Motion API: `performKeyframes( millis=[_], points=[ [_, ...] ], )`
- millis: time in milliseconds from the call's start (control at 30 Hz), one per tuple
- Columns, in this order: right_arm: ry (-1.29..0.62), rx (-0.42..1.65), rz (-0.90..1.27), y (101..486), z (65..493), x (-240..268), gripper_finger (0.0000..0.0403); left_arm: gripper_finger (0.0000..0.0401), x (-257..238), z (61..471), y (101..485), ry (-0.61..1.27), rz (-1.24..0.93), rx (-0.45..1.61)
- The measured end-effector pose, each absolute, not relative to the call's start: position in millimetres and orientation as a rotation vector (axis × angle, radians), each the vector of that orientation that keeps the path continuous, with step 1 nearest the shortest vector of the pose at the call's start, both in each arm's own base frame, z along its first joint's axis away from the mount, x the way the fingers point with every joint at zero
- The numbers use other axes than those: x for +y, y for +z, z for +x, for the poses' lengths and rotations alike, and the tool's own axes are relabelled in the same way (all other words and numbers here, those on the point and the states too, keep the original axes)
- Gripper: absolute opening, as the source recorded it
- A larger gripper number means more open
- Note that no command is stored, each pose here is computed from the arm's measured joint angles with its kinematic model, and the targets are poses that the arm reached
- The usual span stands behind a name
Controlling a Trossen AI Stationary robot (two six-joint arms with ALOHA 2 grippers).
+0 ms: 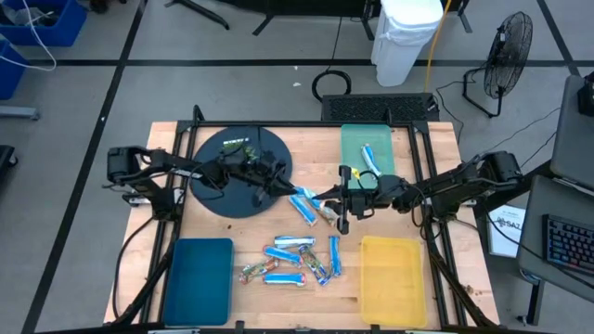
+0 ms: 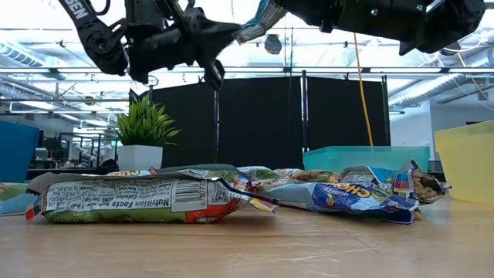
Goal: Pick and place Granola Bars by type
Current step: Put the yellow granola bar into the green bin
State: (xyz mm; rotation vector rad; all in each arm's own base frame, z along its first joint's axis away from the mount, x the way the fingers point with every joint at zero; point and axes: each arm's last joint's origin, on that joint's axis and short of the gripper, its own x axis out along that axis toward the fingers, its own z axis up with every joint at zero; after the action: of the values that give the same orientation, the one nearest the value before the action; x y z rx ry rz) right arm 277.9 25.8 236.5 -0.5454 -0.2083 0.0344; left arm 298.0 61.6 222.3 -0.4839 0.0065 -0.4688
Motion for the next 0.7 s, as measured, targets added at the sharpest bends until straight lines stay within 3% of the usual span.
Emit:
performKeyframes(
  millis=[200, 533, 700],
  points=[
    [0.043, -0.186, -0.526, 234, 278, 26, 0.0008, 0.0083, 76, 280, 245, -0.591, -0.448, -0.014],
    [0.018, -0.078, -0.426, 235, 272, 25, 0.0007, 0.0103, 63, 249, 272, -0.858, -0.204, -0.051],
    [0.023, -0.061, -0.296, 239, 248, 26, 0.0007, 0.0103, 57, 222, 255, -0.802, -0.175, -0.067]
  ],
)
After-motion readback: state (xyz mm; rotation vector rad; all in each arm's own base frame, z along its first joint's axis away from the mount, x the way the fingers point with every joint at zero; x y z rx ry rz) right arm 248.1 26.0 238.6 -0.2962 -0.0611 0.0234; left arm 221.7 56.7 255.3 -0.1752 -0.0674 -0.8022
